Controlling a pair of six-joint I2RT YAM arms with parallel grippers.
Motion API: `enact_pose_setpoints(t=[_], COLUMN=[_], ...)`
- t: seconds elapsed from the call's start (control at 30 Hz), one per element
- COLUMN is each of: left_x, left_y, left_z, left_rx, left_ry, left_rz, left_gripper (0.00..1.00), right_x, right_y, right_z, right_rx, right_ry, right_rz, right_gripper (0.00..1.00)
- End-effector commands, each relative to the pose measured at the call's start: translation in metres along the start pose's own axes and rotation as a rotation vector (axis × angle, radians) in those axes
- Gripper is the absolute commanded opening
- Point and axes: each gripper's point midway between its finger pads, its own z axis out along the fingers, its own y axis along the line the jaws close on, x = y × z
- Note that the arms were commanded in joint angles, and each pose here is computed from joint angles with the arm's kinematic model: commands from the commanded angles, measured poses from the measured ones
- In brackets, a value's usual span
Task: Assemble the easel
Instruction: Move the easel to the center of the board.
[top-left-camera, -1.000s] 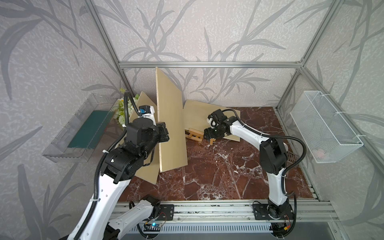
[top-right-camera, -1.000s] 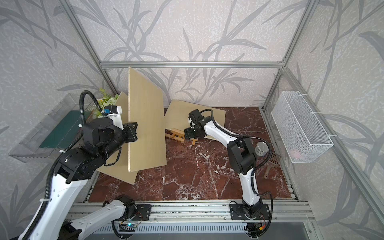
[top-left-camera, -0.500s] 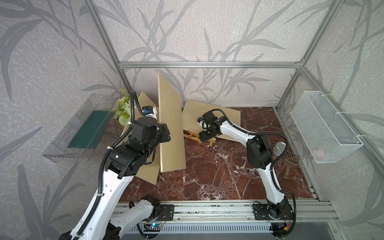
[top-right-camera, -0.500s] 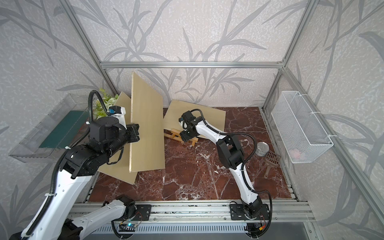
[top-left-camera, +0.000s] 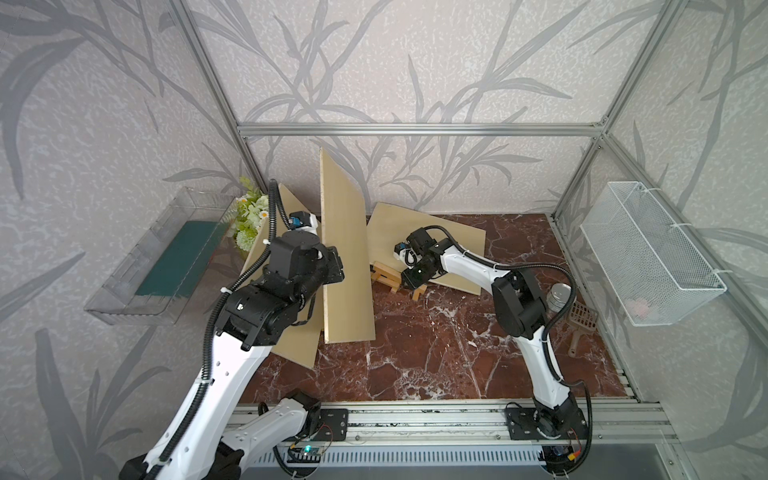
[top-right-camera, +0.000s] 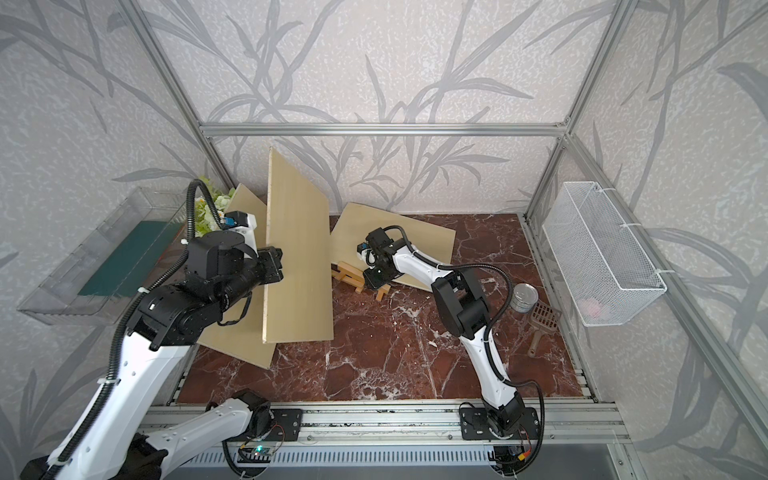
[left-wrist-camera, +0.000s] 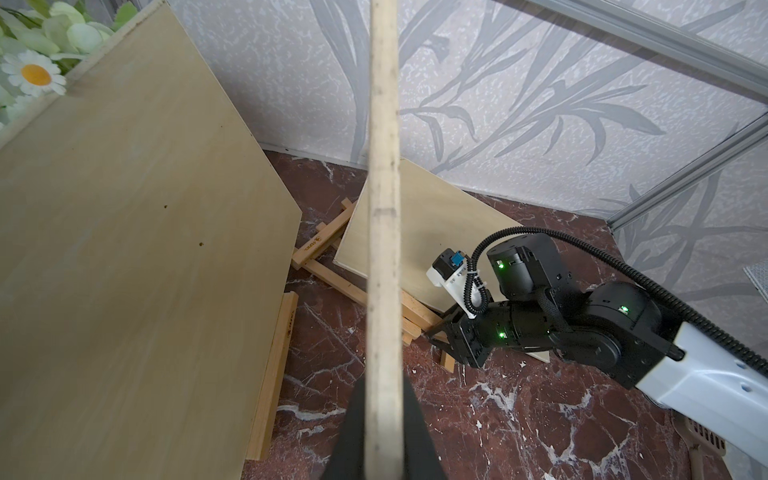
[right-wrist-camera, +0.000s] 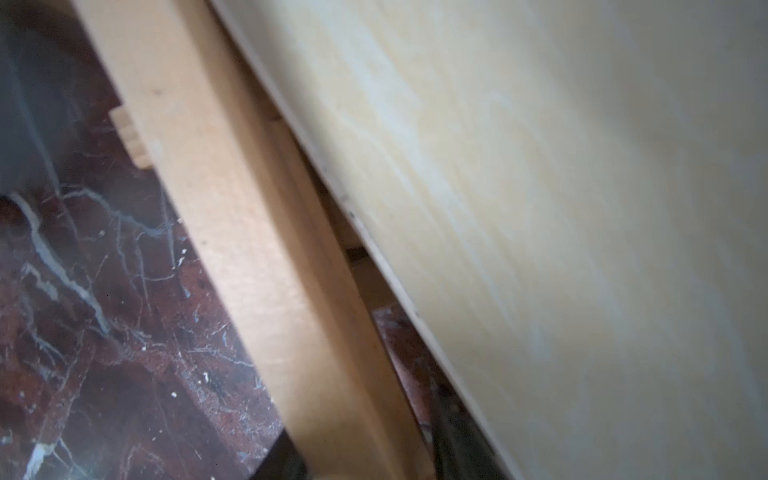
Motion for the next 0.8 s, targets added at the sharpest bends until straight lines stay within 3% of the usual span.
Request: enact_pose_setpoints(t=[0.0, 0.4, 0.77], left_x=[-0.060, -0.061, -0.055], left_y=[-0.018, -0.022, -0.020], left_z=[-0.030, -0.025, -0.022], left_rx=[0.105, 0.116, 0.108], left_ry=[-0.242, -0.233, -0.219], left_rz=[-0.103, -0.096, -0.106], left_gripper=[0.00, 0.00, 0.00], right_x=[0.004, 0.000, 0.000], right_y=[0.007, -0.023, -0.096], right_z=[0.000, -0.040, -0.044], right_rx=[-0.022, -0.016, 0.189], right_ry=[0.010, -0.054, -0.083], right_rz=[0.033, 0.069, 0.248], right_gripper=[0.30, 0.21, 0.15])
